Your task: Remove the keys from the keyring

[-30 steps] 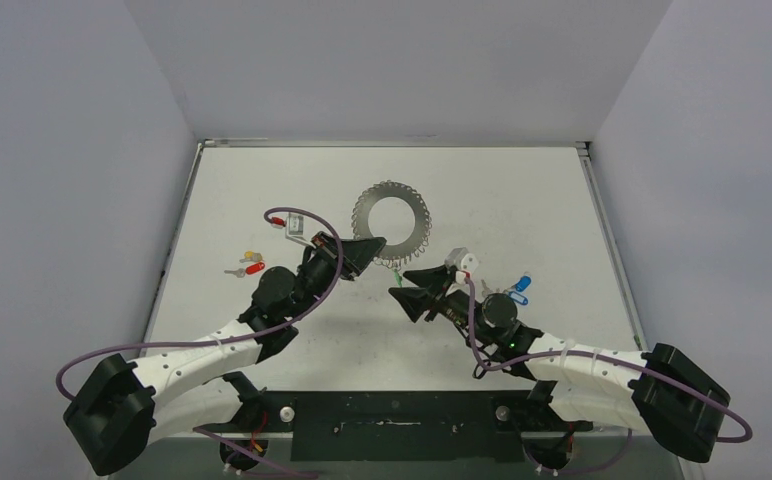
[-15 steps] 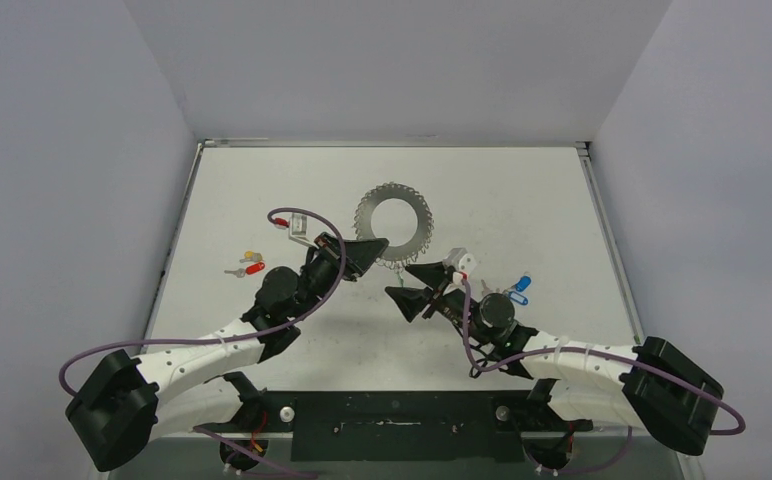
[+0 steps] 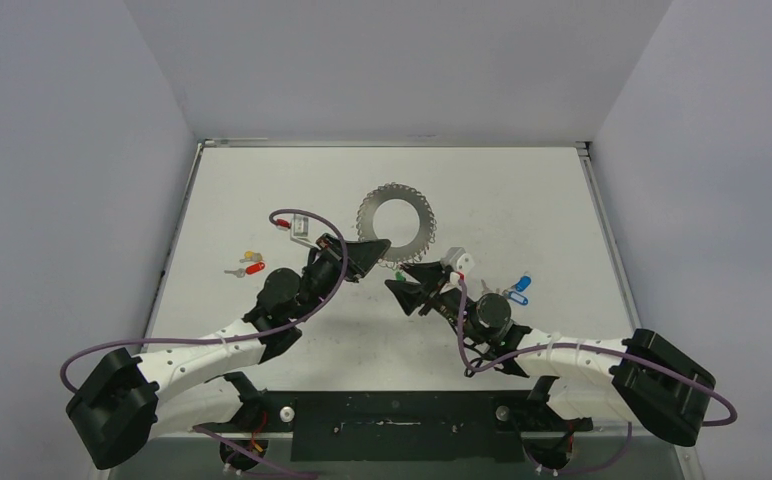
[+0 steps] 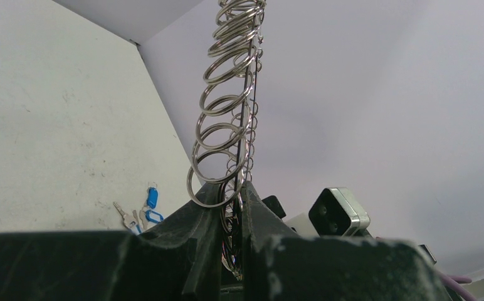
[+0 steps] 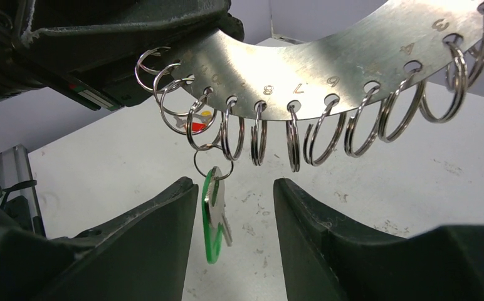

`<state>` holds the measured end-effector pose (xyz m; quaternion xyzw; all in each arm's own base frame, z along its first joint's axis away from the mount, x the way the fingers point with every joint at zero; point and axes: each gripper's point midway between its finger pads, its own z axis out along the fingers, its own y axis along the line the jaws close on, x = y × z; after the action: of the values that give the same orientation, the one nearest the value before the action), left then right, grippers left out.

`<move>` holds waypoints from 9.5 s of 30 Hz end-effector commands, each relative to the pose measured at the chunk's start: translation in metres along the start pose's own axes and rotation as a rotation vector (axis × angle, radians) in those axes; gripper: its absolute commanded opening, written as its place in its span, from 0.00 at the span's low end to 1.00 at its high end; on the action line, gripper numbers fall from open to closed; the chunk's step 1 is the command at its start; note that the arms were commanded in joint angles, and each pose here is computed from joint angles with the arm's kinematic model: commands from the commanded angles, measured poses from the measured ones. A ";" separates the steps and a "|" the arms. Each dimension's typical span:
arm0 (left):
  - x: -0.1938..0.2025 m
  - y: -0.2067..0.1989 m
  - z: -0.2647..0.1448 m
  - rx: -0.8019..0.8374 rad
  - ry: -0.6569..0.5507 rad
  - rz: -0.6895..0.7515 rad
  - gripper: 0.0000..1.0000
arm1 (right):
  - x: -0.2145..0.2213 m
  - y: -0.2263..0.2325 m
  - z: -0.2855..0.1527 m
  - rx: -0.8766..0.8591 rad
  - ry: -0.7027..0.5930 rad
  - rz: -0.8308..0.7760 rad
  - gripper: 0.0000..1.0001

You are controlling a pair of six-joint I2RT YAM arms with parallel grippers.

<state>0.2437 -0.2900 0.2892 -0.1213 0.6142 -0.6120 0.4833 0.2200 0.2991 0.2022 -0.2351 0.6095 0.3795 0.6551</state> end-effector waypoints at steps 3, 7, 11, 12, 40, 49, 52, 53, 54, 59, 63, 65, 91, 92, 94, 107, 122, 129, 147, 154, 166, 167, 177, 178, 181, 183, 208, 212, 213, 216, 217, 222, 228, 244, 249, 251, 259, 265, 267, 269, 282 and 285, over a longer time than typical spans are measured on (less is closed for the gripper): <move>-0.028 -0.057 0.006 0.162 -0.094 -0.040 0.00 | -0.040 0.005 0.013 -0.010 -0.135 -0.001 0.48; -0.030 -0.058 0.005 0.163 -0.101 -0.038 0.00 | -0.039 0.006 0.013 -0.013 -0.134 -0.001 0.34; -0.031 -0.055 0.004 0.145 -0.109 -0.018 0.00 | -0.034 0.006 0.009 -0.014 -0.121 0.004 0.09; -0.032 -0.053 0.004 0.136 -0.111 -0.012 0.00 | -0.032 0.006 0.007 -0.012 -0.114 0.006 0.03; -0.009 0.110 -0.079 -0.264 -0.022 0.200 0.52 | 0.003 0.008 -0.026 -0.102 0.666 -0.268 0.00; -0.015 0.074 -0.082 -0.088 0.095 0.541 0.59 | 0.010 0.018 -0.023 -0.284 0.907 -0.388 0.00; -0.002 0.069 -0.076 -0.010 0.155 0.594 0.59 | 0.009 0.023 -0.023 -0.335 0.938 -0.406 0.00; 0.003 0.069 -0.074 0.016 0.177 0.610 0.59 | 0.009 0.022 -0.023 -0.342 0.951 -0.414 0.00; 0.008 0.069 -0.073 0.039 0.200 0.623 0.59 | 0.011 0.022 -0.023 -0.349 0.968 -0.420 0.00; 0.035 0.059 -0.076 0.222 0.315 0.692 0.59 | 0.020 0.026 -0.024 -0.401 1.004 -0.417 0.00; 0.048 0.049 -0.081 0.329 0.368 0.703 0.59 | 0.022 0.032 -0.025 -0.438 0.995 -0.410 0.00; 0.054 0.049 -0.083 0.356 0.397 0.702 0.58 | 0.020 0.033 -0.026 -0.449 0.987 -0.412 0.00; 0.086 0.058 -0.078 0.476 0.477 0.742 0.45 | 0.018 0.047 -0.029 -0.517 0.928 -0.377 0.00; 0.086 0.062 -0.078 0.463 0.469 0.772 0.46 | 0.016 0.047 -0.028 -0.515 0.920 -0.374 0.00; 0.088 0.066 -0.079 0.452 0.460 0.816 0.52 | 0.014 0.047 -0.028 -0.511 0.909 -0.368 0.00; 0.095 0.060 -0.082 0.520 0.450 0.954 0.38 | 0.014 0.048 -0.030 -0.503 0.893 -0.332 0.00; 0.103 0.056 -0.084 0.551 0.510 0.943 0.00 | 0.010 0.039 -0.037 -0.449 0.894 -0.333 0.00; 0.094 0.058 -0.085 0.498 0.470 0.935 0.00 | 0.011 0.015 -0.051 -0.352 0.928 -0.365 0.00; 0.072 0.022 -0.075 0.521 0.330 0.776 0.00 | 0.043 0.024 -0.051 -0.404 0.968 -0.323 0.00; 0.079 0.011 -0.083 0.604 0.360 0.749 0.00 | 0.043 0.015 -0.048 -0.362 0.955 -0.350 0.00; 0.099 0.007 -0.099 0.727 0.516 0.741 0.00 | 0.020 0.004 -0.043 -0.312 0.891 -0.385 0.00; 0.101 0.008 -0.101 0.733 0.531 0.741 0.00 | 0.017 0.004 -0.043 -0.310 0.886 -0.389 0.00; 0.112 0.016 -0.105 0.745 0.633 0.739 0.00 | -0.005 0.013 -0.040 -0.348 0.850 -0.408 0.00; 0.114 0.020 -0.104 0.728 0.648 0.745 0.00 | -0.008 0.014 -0.040 -0.353 0.845 -0.411 0.00; 0.115 0.034 -0.098 0.662 0.683 0.773 0.00 | -0.020 0.020 -0.041 -0.367 0.819 -0.417 0.00; 0.114 0.041 -0.094 0.616 0.691 0.789 0.00 | -0.026 0.025 -0.042 -0.384 0.811 -0.416 0.00; 0.070 0.043 -0.078 0.308 0.462 0.879 0.50 | -0.023 0.039 -0.036 -0.219 0.871 -0.271 0.00; 0.074 0.036 -0.082 0.333 0.460 0.887 0.51 | -0.022 0.039 -0.032 -0.164 0.868 -0.225 0.00; 0.076 0.036 -0.081 0.339 0.462 0.894 0.51 | -0.021 0.039 -0.031 -0.155 0.870 -0.216 0.00; 0.083 0.035 -0.077 0.384 0.467 0.917 0.51 | -0.020 0.039 -0.027 -0.107 0.873 -0.176 0.00; 0.086 0.034 -0.076 0.401 0.461 0.926 0.51 | -0.020 0.040 -0.026 -0.099 0.872 -0.166 0.00; 0.091 0.038 -0.067 0.431 0.425 0.984 0.49 | -0.016 0.051 -0.025 -0.112 0.868 -0.139 0.00; 0.093 0.040 -0.059 0.452 0.421 1.040 0.38 | -0.006 0.064 -0.027 -0.142 0.889 -0.142 0.00; 0.094 0.043 -0.065 0.448 0.424 1.041 0.00 | -0.014 0.046 -0.042 -0.052 0.893 -0.170 0.00; 0.100 0.048 -0.074 0.458 0.465 1.031 0.00 | -0.019 0.019 -0.052 0.029 0.903 -0.143 0.00; 0.103 0.051 -0.077 0.455 0.483 1.022 0.00 | -0.017 0.010 -0.057 0.049 0.912 -0.126 0.00; 0.106 0.057 -0.082 0.431 0.485 0.966 0.00 | 0.025 0.001 -0.069 0.028 0.998 -0.098 0.00; 0.102 0.051 -0.079 0.425 0.469 0.951 0.15 | 0.026 0.007 -0.062 0.003 0.981 -0.083 0.00; 0.101 0.047 -0.076 0.426 0.461 0.947 0.25 | 0.022 0.009 -0.060 0.004 0.968 -0.081 0.00; 0.100 0.042 -0.074 0.428 0.449 0.933 0.32 | 0.017 0.010 -0.058 0.012 0.957 -0.080 0.00; 0.109 0.030 -0.064 0.399 0.463 0.911 0.43 | -0.009 0.024 -0.050 0.047 0.922 -0.109 0.00; 0.110 0.037 -0.060 0.353 0.472 0.912 0.47 | -0.010 0.027 -0.048 0.054 0.918 -0.108 0.00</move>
<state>0.1488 -0.3186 0.1812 0.3992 0.5781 -0.4544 0.5476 0.1605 0.2668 0.1849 -0.4153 0.8373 0.1817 0.3056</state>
